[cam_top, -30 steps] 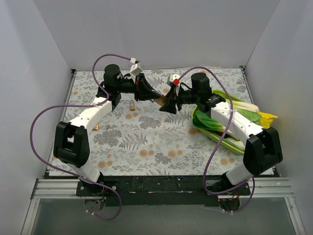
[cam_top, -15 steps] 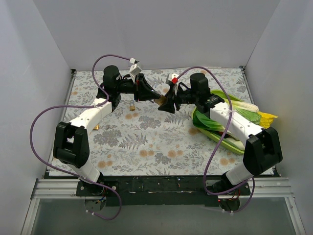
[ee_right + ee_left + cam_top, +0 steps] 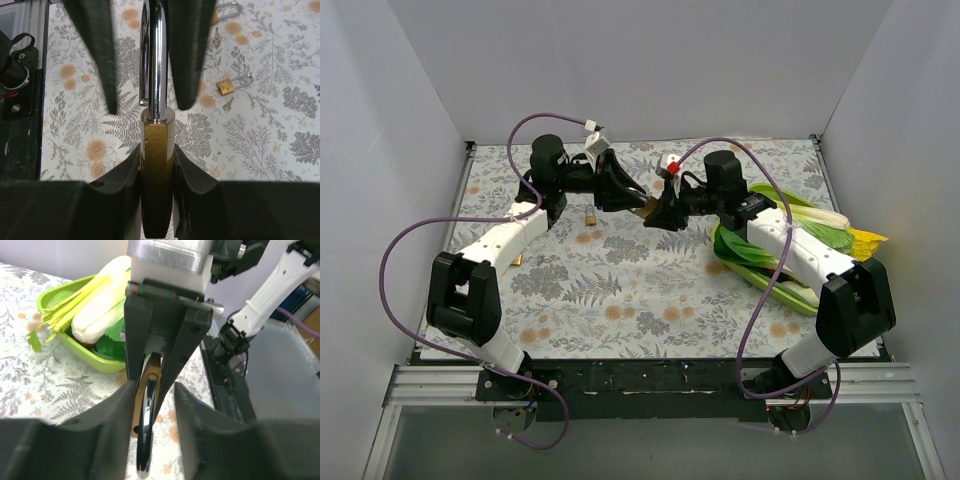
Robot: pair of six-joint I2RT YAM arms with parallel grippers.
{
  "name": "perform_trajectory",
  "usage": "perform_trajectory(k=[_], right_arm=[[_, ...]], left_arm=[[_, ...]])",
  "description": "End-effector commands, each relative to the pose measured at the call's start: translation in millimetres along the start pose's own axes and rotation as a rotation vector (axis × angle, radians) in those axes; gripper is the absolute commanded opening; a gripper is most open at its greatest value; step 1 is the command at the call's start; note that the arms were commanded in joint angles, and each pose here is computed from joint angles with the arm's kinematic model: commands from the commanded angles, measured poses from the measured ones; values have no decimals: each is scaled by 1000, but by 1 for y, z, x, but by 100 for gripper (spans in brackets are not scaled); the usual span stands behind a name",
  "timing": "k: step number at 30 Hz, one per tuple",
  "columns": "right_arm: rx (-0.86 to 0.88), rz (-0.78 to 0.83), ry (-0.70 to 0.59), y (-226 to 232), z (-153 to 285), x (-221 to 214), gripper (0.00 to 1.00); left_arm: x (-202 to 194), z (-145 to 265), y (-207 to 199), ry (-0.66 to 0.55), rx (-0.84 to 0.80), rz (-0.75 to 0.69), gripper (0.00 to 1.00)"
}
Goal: Lock with the key
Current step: Lock the lock.
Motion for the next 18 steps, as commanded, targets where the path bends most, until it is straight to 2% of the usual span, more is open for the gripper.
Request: perform_trajectory(k=[1,2,3,5,6,7,8,12,18], right_arm=[[41,43,-25,7,5,22,1],[49,40,-21,8,6,23,1],[62,29,-13,11,8,23,1],[74,20,-7,13,11,22,1],[89,28,-8,15,12,24,1],[98,18,6,17,14,21,1],[104,18,7,18,14,22,1],[135,24,29,21,15,20,1],[138,64,31,20,16,24,1]], left_arm=[[31,10,-15,22,19,-178,46],[32,14,-15,32,22,-199,55],[25,22,-15,58,31,-151,58],[24,30,-11,84,47,-225,60],[18,38,-13,106,58,-181,61],[16,41,-13,119,61,-198,61],[18,44,-13,132,62,-273,61],[5,48,-23,181,34,-255,59],[-2,48,-24,192,11,-229,51]])
Point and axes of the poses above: each gripper's point midway between its finger pads, its own z axis back along the fingers, its own y axis along the line the jaws close on, x = y × z, the point moved 9 cm from there along z, back along the fingers, and after that the axes turned 9 degrees about -z, right-handed, at the moved point
